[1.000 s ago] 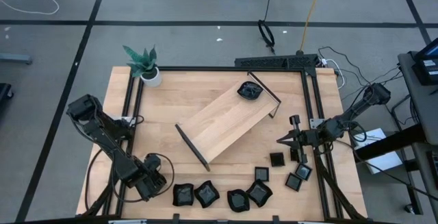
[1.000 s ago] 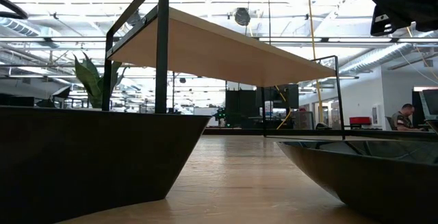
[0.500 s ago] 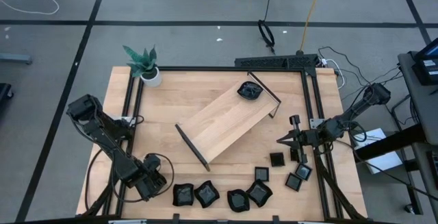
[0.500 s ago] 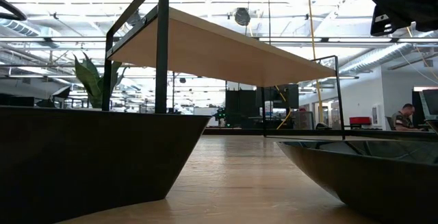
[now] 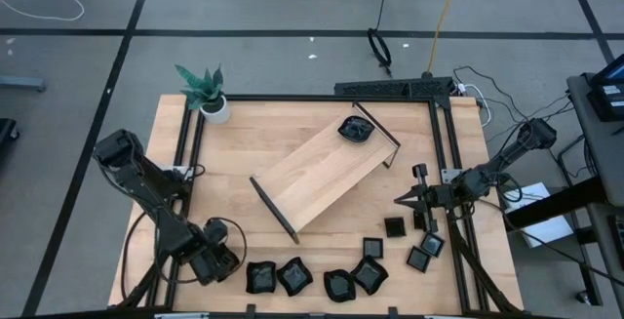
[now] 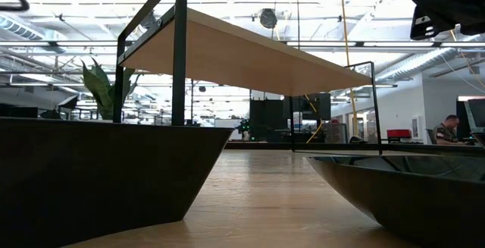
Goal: Pick & Place Mini shaped plates
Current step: Put the distorted square plate on the shelf
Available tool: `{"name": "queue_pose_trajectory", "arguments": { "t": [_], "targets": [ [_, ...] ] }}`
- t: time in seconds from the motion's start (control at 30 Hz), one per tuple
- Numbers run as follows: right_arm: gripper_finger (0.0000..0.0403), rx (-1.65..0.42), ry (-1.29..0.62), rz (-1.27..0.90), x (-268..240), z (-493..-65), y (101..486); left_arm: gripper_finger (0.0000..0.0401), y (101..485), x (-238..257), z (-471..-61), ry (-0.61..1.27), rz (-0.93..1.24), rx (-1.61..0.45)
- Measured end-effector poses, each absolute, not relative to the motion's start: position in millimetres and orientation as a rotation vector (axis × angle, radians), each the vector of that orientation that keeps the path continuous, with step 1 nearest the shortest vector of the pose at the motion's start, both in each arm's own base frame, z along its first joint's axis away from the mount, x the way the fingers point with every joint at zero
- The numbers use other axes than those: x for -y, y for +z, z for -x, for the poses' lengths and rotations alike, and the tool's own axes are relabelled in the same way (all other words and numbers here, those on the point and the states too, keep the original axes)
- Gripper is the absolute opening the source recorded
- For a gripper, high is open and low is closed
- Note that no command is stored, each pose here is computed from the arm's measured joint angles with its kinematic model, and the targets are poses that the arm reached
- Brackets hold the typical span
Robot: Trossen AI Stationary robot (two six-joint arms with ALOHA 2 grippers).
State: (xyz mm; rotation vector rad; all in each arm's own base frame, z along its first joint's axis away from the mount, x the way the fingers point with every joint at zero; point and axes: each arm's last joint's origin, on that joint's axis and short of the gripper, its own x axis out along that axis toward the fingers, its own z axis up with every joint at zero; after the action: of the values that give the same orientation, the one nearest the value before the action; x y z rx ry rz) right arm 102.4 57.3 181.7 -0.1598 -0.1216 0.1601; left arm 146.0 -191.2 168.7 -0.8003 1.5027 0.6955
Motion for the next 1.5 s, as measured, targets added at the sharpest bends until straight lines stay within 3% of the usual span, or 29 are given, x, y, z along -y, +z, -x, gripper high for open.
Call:
{"name": "queue_pose_trajectory", "arguments": {
  "t": [0.47,0.63,1.03,1.23,1.5],
  "targets": [
    [0.0,0.118,0.161,0.162,-57,-102,181,0.0003,236,160,-133,0.438,0.934,-1.123],
    [0.0,0.116,0.161,0.163,-57,-102,181,0.0003,259,150,-132,0.311,0.907,-0.865],
    [0.0,0.116,0.161,0.163,-57,-102,181,0.0002,341,149,-178,-0.109,0.375,-0.09],
    [0.0,0.117,0.16,0.163,-57,-102,181,0.0002,394,111,-198,0.046,0.274,-0.05],
    [0.0,0.112,0.161,0.165,-57,-102,181,0.0002,450,54,-217,0.228,0.282,-0.358]
  ]
}}
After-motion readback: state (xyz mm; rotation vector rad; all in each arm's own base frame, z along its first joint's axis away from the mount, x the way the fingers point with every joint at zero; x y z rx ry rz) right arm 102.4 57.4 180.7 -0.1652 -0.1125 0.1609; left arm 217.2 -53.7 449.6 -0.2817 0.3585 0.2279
